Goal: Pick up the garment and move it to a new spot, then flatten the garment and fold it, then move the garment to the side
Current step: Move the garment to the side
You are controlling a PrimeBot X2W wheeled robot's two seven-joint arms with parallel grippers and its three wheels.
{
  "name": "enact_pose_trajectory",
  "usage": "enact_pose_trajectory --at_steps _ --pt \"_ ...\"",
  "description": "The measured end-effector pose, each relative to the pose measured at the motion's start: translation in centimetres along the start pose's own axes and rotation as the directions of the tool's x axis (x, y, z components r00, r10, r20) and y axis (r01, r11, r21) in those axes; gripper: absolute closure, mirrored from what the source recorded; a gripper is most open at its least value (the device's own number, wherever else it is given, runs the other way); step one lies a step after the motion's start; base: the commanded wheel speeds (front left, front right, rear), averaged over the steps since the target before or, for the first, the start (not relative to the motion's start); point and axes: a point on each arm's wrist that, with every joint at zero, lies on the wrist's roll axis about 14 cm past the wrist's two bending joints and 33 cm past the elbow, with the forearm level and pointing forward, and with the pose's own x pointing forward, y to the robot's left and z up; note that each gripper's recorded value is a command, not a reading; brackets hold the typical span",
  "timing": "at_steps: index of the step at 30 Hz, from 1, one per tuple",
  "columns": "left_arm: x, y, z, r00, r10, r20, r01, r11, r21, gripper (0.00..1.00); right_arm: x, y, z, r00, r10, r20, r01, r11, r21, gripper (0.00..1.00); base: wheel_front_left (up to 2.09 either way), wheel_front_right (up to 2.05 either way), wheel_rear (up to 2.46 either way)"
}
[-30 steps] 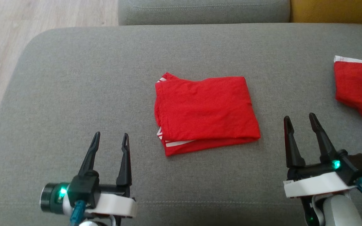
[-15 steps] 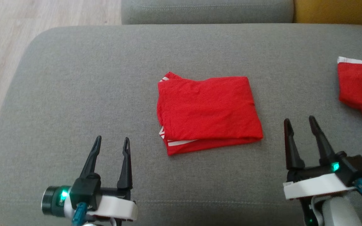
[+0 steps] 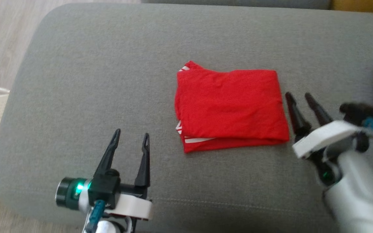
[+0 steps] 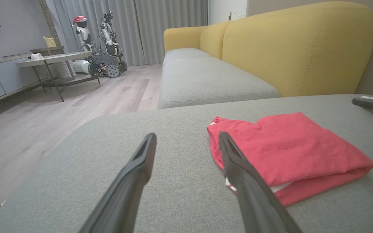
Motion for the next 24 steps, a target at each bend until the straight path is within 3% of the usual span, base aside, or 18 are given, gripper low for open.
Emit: enact_pose_trajectory --at_steps 7,13,14,15,16,18,24 --pt "0.1 0.3 -0.8 1.000 0.010 -0.025 -0.010 1.000 0.006 0.00 1.3 -3.3 -2.7 0.959 -0.022 -0.282 0.032 0.999 0.031 0.00 0.00 0.00 0.00" --pt "0.9 0.3 -1.4 0.999 0.013 -0.042 -0.013 1.000 0.010 0.00 2.1 -2.5 -5.4 0.895 0.041 -0.445 0.007 0.994 0.107 0.02 0.00 0.00 0.00" --pt "1.0 0.2 -1.4 0.999 0.012 -0.043 -0.011 1.000 0.010 0.00 2.1 -2.4 -5.7 0.887 0.049 -0.459 0.005 0.993 0.116 0.48 0.00 0.00 0.00" --pt "1.1 0.2 -1.5 0.999 0.011 -0.045 -0.010 1.000 0.011 0.00 2.1 -2.3 -6.0 0.881 0.056 -0.469 0.003 0.992 0.123 0.66 0.00 0.00 0.00" --pt "1.2 0.2 -1.5 0.999 0.011 -0.045 -0.010 1.000 0.012 0.00 2.1 -2.2 -6.2 0.878 0.062 -0.474 0.000 0.991 0.131 1.00 0.00 0.00 0.00" --pt "1.3 0.3 -1.5 0.999 0.017 -0.044 -0.016 1.000 0.015 0.00 2.1 -1.9 -6.3 0.874 0.073 -0.480 -0.013 0.992 0.128 1.00 0.00 0.00 0.00" --pt "2.3 -0.5 -1.3 1.000 -0.011 -0.029 0.011 1.000 0.011 0.00 2.9 -3.7 -2.5 0.933 0.043 -0.358 -0.011 0.996 0.092 1.00 0.00 0.00 0.00"
